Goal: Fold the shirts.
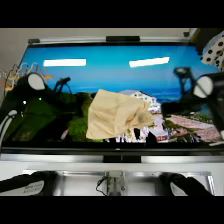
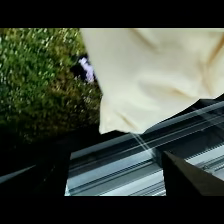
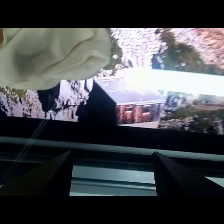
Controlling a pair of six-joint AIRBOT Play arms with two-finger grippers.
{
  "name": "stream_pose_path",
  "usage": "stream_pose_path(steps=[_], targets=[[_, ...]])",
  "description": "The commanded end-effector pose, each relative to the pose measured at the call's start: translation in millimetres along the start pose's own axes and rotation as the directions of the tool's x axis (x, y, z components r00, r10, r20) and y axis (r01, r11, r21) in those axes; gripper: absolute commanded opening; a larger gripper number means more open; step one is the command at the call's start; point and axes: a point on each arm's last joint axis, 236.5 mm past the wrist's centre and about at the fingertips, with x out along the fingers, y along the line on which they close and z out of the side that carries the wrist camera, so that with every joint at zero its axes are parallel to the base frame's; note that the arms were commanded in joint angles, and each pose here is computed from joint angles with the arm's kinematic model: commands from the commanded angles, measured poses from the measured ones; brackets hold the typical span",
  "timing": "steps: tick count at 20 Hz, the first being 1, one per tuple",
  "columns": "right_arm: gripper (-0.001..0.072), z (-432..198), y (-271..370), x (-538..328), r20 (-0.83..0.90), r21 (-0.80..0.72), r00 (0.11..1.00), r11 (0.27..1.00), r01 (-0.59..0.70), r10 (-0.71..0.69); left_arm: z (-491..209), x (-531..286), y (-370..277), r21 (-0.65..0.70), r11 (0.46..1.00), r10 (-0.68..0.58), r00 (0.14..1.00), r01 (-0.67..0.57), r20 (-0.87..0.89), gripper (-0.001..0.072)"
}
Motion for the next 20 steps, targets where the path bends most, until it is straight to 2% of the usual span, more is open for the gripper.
stream_pose_path(steps=[1, 4, 6, 10, 12, 13, 14, 15, 17, 18, 20], targets=[[0.0613, -11.9, 36.7, 69.9, -0.184, -0.038, 0.972, 0.987, -0.154, 0.144, -46.6, 46.3, 29.3, -0.106, 0.994, -0.015, 0.998, 0.008, -0.067, 0.0716], [0.0613, -12.6, 39.8, 96.8, -0.253, -0.033, 0.955, 0.986, -0.166, 0.152, -46.5, 77.3, 28.1, -0.177, 0.981, -0.083, 0.996, 0.08, -0.011, 0.0712], [0.0612, -7.3, 39.6, 102.8, -0.24, -0.033, 0.959, 0.986, -0.163, 0.151, -38.7, 87.9, 23.0, -0.211, 0.97, -0.113, 0.993, 0.12, 0.046, 0.0709], [0.0612, 5.2, 39.2, 107.6, -0.191, -0.012, 0.97, 0.988, -0.155, 0.15, -30.2, 106.8, 1.6, -0.215, 0.963, -0.151, 0.986, 0.163, 0.072, 0.0708], [0.0612, 9.6, 37.8, 111.3, -0.182, 0.056, 0.966, 0.983, -0.177, 0.184, -29.5, 121.4, -11.2, -0.211, 0.962, -0.164, 0.984, 0.175, 0.067, 0.0695], [0.0612, 11.6, 37.9, 111.2, -0.177, 0.099, 0.958, 0.973, -0.209, 0.224, -29.3, 126.9, -15.0, -0.213, 0.961, -0.168, 0.984, 0.178, 0.065, 0.0645], [0.0613, 14.6, 36.6, 109.7, -0.163, 0.142, 0.951, 0.96, -0.241, 0.263, -28.4, 131.0, -17.2, -0.213, 0.96, -0.169, 0.983, 0.18, 0.068, 0.0533], [0.0613, 18.4, 31.8, 108.0, -0.144, 0.189, 0.944, 0.945, -0.267, 0.295, -26.2, 132.3, -17.4, -0.21, 0.961, -0.164, 0.983, 0.177, 0.077, 0.0457], [0.0612, 24.0, 15.5, 107.7, -0.111, 0.261, 0.942, 0.924, -0.281, 0.317, -22.2, 130.3, -17.8, -0.207, 0.962, -0.164, 0.982, 0.18, 0.09, 0.0186], [0.0613, 26.7, 9.1, 109.3, -0.097, 0.291, 0.943, 0.915, -0.278, 0.317, -21.0, 128.1, -19.0, -0.198, 0.963, -0.167, 0.982, 0.183, 0.091, 0.0113], [0.0612, 32.2, 11.4, 116.3, -0.082, 0.327, 0.934, 0.894, -0.305, 0.348, -19.4, 124.1, -23.0, -0.152, 0.97, -0.176, 0.981, 0.187, 0.088, 0.0038]])
